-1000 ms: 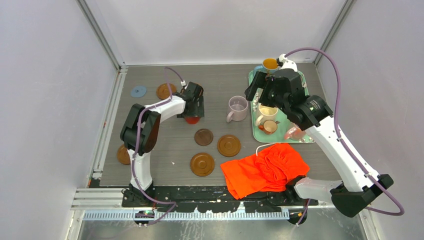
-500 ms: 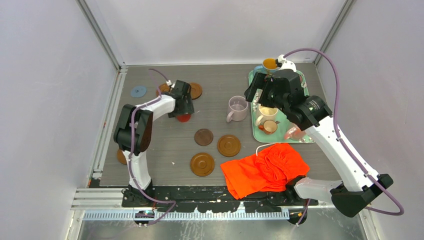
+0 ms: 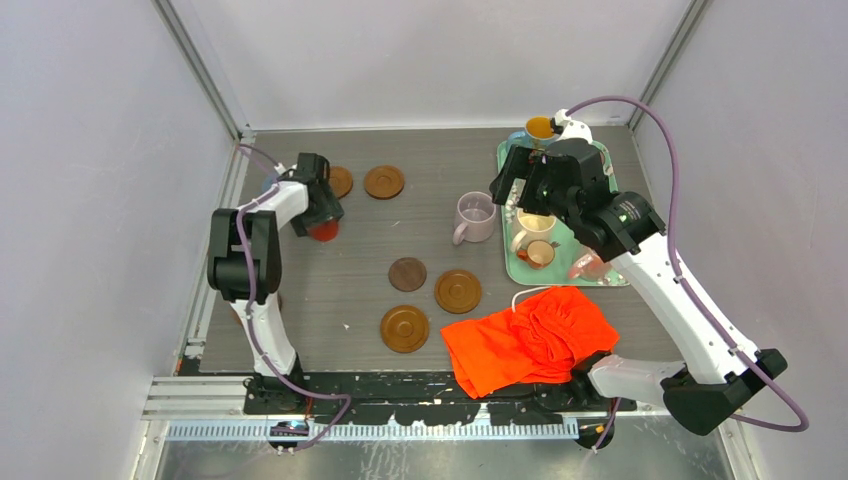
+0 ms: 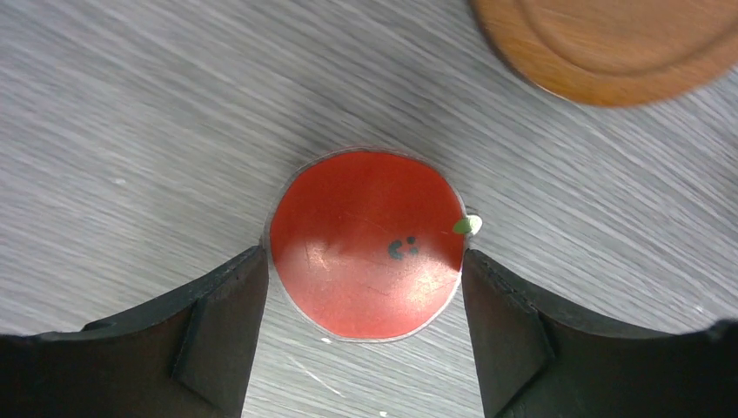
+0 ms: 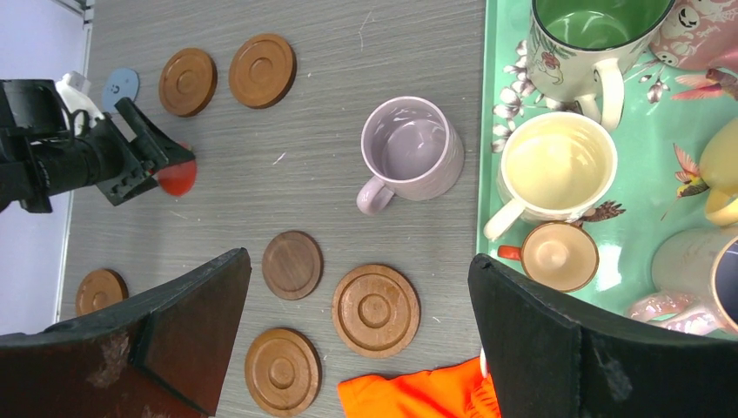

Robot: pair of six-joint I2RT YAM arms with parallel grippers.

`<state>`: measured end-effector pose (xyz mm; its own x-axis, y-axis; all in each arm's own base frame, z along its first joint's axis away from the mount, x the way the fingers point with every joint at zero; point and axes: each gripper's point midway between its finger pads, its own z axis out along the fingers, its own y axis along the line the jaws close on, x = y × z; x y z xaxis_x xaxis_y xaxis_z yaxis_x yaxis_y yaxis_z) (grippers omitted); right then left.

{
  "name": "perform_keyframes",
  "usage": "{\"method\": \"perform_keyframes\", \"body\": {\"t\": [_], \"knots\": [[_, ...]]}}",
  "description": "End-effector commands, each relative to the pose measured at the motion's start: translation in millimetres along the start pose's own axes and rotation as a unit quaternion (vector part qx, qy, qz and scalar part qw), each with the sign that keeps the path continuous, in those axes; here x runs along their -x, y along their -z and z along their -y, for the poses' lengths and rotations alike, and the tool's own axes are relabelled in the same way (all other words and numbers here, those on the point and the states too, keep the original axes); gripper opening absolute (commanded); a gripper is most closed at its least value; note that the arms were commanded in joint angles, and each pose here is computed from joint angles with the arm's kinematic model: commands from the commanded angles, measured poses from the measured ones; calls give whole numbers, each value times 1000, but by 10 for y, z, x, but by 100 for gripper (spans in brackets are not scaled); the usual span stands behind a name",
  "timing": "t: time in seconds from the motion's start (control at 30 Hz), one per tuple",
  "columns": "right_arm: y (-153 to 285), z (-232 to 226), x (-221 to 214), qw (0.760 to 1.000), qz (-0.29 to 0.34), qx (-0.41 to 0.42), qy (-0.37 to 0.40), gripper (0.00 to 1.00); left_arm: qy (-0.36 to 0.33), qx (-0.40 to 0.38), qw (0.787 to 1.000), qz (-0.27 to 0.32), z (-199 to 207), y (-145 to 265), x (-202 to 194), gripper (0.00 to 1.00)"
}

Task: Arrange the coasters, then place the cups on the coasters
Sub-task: Move the coaster to the corner of the board.

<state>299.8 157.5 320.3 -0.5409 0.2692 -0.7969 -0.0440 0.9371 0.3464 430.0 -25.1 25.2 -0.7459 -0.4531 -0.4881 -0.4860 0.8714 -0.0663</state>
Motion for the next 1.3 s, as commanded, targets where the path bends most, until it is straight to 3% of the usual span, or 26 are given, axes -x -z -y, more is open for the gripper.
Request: {"method": "perform_keyframes", "body": {"t": [0.0,0.33,0.7,1.27], "knots": [[111,-41,158,999,32,16,5,100,18,61,996,-67,-470,-121,-225,72],[97,-49,189,999,39,19,16,100,70,111,988,-81,-1124,-186,59,72],[81,-106,170,999,30,31,20,100,81,127,985,-85,-1507,-321,275,72],[24,-131,122,999,17,34,24,100,60,79,992,-80,-1384,-454,523,75]]}}
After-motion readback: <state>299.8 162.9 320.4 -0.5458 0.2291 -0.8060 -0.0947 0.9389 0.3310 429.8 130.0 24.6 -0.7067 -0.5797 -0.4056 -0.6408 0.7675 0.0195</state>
